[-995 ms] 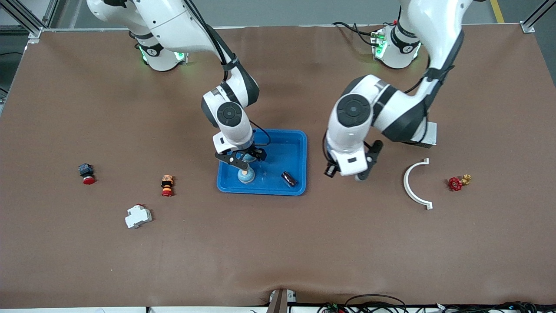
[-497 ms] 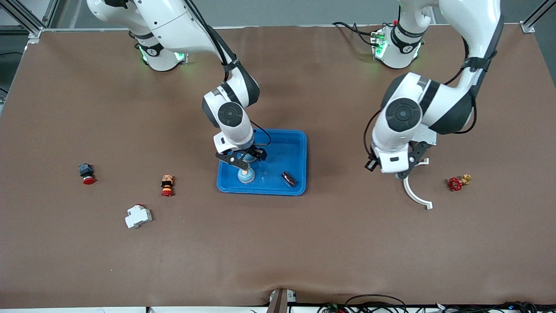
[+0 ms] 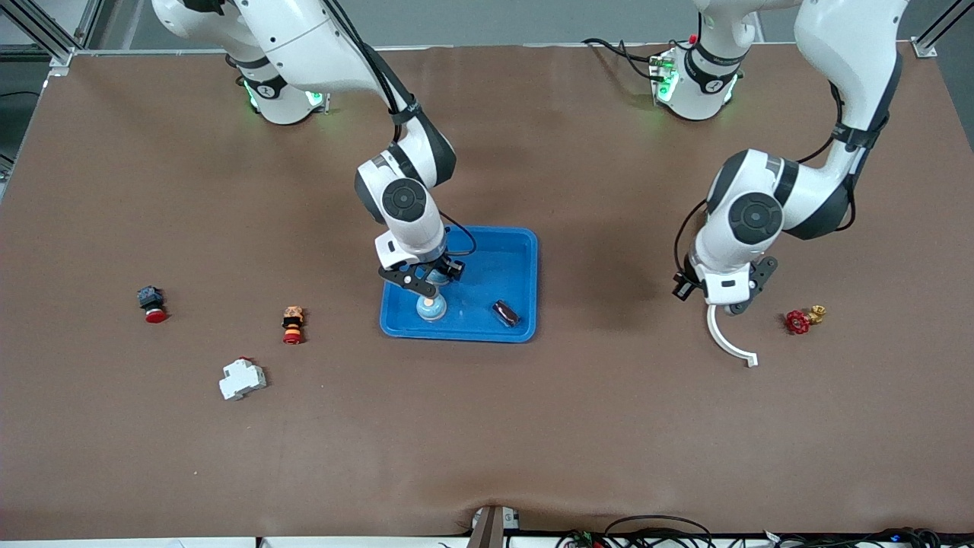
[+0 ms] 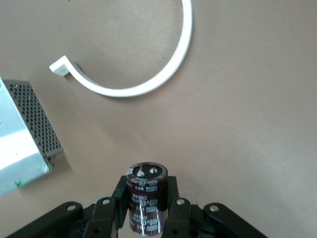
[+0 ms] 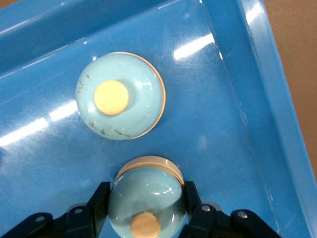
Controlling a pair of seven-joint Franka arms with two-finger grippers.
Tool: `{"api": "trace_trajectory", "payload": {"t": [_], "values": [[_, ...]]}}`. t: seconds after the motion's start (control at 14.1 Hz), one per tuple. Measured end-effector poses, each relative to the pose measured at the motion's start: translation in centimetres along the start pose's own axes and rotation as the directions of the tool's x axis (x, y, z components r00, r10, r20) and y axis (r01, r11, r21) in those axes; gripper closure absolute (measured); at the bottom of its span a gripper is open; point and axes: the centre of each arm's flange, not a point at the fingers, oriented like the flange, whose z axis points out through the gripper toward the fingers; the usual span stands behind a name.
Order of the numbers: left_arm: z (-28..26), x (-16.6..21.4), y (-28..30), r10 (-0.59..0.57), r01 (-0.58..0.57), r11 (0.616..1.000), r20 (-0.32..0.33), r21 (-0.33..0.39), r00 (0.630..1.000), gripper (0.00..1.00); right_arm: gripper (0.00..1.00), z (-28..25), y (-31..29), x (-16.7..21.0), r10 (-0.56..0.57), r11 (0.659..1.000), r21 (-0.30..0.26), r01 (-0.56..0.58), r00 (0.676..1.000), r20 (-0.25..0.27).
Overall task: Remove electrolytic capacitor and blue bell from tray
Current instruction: 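Set the capacitor down by the arc while the right gripper lifts the bell, then grasp the second capacitor with the left gripper while the right gripper carries the bell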
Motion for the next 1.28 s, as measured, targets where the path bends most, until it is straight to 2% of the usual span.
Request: {"api": "trace_trajectory", "payload": {"t": [0.21, 0.5, 0.71, 0.99, 1.14, 1.28], "values": [[3.0, 1.2, -0.1, -0.008, 0.009, 0.999, 0.028, -0.039, 1.000, 0.66, 0.35, -1.5, -1.0, 0.3, -0.003, 1.000, -0.009, 0.004, 1.000, 0.012], [6.0, 0.4, 0.4, 0.000, 0.003, 0.999, 0.063, -0.047, 0.998, 0.66, 0.35, -7.1, -1.4, 1.4, -0.025, 0.999, -0.028, 0.026, 0.999, 0.035], [5.8, 0.6, 0.6, -0.011, 0.014, 0.998, 0.060, -0.053, 0.998, 0.42, 0.35, -11.7, 1.7, 4.6, -0.088, 0.996, -0.011, 0.088, 0.995, 0.039], [3.2, 0.0, 1.9, -0.015, 0.017, 0.998, 0.046, -0.063, 0.999, 0.02, 0.35, -15.6, 10.4, 9.6, -0.204, 0.979, 0.017, 0.204, 0.978, 0.043], [-0.1, -1.5, 3.5, 0.013, -0.011, 0.999, 0.040, -0.045, 0.999, 0.00, 0.35, -16.4, 15.3, 11.6, -0.264, 0.964, 0.026, 0.263, 0.963, 0.049], [-3.7, -2.8, 5.5, 0.033, -0.031, 0.997, 0.026, -0.073, 0.999, 0.00, 0.35, -16.4, 19.8, 13.2, -0.304, 0.953, 0.031, 0.302, 0.951, 0.062]]}}
